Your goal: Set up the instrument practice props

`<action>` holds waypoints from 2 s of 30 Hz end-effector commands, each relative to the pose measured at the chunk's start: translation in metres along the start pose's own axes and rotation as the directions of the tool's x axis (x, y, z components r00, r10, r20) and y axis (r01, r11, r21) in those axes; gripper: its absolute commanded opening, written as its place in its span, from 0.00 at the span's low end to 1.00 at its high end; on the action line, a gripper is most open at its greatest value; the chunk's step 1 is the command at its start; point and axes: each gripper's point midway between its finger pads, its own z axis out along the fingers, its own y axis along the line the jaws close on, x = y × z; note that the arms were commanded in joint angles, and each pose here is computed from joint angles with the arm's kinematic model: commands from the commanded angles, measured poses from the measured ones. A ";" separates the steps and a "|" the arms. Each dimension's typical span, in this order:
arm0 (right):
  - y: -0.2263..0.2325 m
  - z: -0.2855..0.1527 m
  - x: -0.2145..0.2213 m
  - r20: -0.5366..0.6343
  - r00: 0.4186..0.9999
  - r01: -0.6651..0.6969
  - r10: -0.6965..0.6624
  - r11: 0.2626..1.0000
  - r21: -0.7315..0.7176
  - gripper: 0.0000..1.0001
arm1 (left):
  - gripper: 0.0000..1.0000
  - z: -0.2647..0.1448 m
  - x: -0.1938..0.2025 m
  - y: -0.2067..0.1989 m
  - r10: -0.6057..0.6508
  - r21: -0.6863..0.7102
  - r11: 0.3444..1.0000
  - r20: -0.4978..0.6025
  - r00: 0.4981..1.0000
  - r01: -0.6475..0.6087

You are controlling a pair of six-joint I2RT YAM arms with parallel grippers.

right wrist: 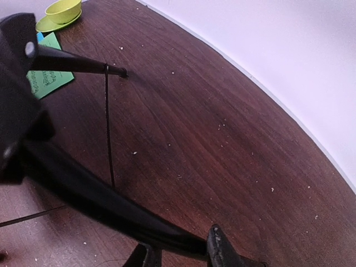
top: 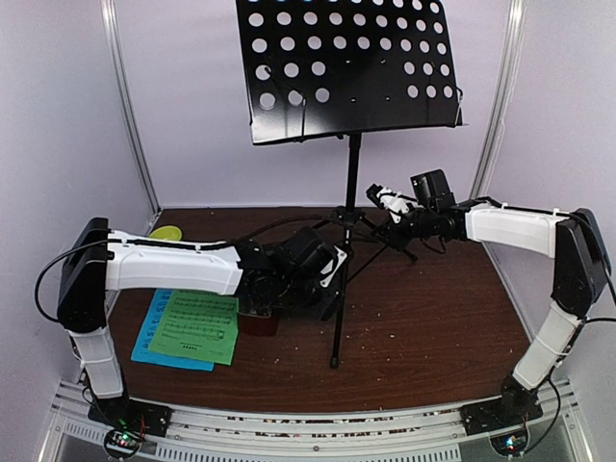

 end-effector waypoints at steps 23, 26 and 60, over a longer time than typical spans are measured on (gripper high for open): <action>0.030 -0.019 0.004 0.004 1.000 -0.017 0.017 1.000 -0.025 0.11 | 0.65 -0.031 -0.055 0.012 -0.131 0.035 0.991 0.201 0.971 0.127; 0.032 -0.022 0.007 -0.003 1.000 -0.018 0.018 0.999 -0.026 0.09 | 0.65 -0.026 -0.059 0.008 -0.130 0.033 0.992 0.206 0.970 0.126; 0.068 -0.042 0.012 0.017 0.993 -0.113 0.114 0.993 -0.028 0.34 | 0.68 -0.052 -0.022 0.027 -0.004 -0.010 1.000 0.055 0.999 0.005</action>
